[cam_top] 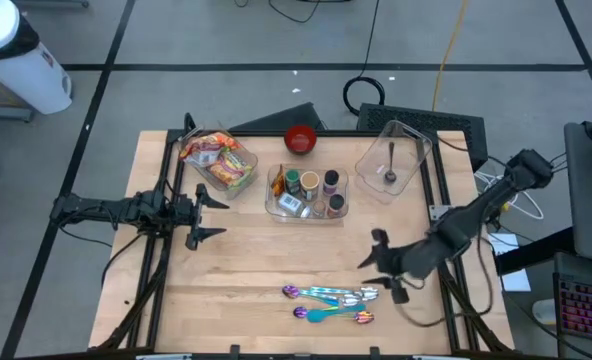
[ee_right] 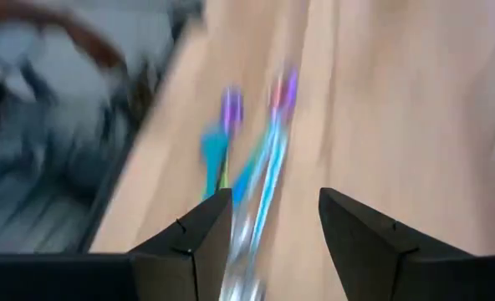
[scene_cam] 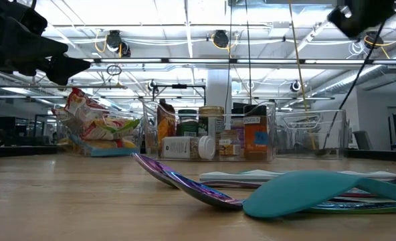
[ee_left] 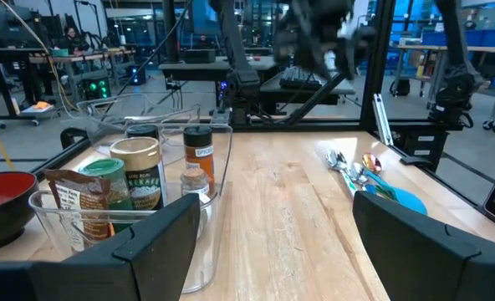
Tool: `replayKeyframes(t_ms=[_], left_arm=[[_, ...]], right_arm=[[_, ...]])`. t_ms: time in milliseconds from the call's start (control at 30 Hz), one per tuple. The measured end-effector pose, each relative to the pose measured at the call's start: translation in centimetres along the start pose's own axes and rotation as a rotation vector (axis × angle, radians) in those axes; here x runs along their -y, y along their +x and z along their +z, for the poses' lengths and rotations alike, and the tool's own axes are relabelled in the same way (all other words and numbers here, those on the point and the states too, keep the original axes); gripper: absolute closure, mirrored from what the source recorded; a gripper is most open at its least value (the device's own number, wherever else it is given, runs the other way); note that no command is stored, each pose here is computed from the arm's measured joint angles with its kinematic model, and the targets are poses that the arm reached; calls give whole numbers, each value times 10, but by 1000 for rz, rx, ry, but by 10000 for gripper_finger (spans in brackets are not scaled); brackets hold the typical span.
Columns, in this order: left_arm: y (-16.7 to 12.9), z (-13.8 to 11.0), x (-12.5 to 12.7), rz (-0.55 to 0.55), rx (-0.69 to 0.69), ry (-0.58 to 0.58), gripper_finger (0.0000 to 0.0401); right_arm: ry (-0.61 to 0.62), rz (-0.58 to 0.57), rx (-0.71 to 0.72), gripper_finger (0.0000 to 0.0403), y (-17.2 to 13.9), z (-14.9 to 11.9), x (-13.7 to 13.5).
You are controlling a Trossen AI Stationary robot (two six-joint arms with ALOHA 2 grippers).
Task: Pick & Place Food Item
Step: Put the top silver spoon into the right transparent bin
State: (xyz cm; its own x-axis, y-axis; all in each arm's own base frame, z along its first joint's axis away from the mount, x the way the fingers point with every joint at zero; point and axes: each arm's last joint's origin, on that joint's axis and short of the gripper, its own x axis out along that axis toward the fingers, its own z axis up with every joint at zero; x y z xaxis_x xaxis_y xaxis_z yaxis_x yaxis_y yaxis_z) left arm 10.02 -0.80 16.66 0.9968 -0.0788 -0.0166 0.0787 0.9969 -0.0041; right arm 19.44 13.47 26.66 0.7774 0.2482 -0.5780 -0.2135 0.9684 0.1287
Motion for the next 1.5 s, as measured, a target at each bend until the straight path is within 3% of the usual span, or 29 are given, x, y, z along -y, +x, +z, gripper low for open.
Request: replayKeyframes(t_ms=[100, 200, 600, 867, 1033, 1500], left_arm=[[0, 0, 0, 0, 0, 0, 77], [0, 0, 0, 0, 0, 0, 77], [0, 0, 0, 0, 0, 0, 77], [0, 0, 0, 0, 0, 0, 77], [0, 0, 0, 0, 0, 0, 77], [0, 0, 0, 0, 0, 0, 77]], right_arm=[[131, 18, -246, 229, 15, -17, 0], [317, 32, -400, 229, 27, -31, 4], [672, 144, -559, 230, 48, -84, 22], [757, 204, -491, 230, 55, -109, 29], [794, 151, -479, 230, 56, -121, 37], [807, 214, -445, 232, 75, -125, 35]])
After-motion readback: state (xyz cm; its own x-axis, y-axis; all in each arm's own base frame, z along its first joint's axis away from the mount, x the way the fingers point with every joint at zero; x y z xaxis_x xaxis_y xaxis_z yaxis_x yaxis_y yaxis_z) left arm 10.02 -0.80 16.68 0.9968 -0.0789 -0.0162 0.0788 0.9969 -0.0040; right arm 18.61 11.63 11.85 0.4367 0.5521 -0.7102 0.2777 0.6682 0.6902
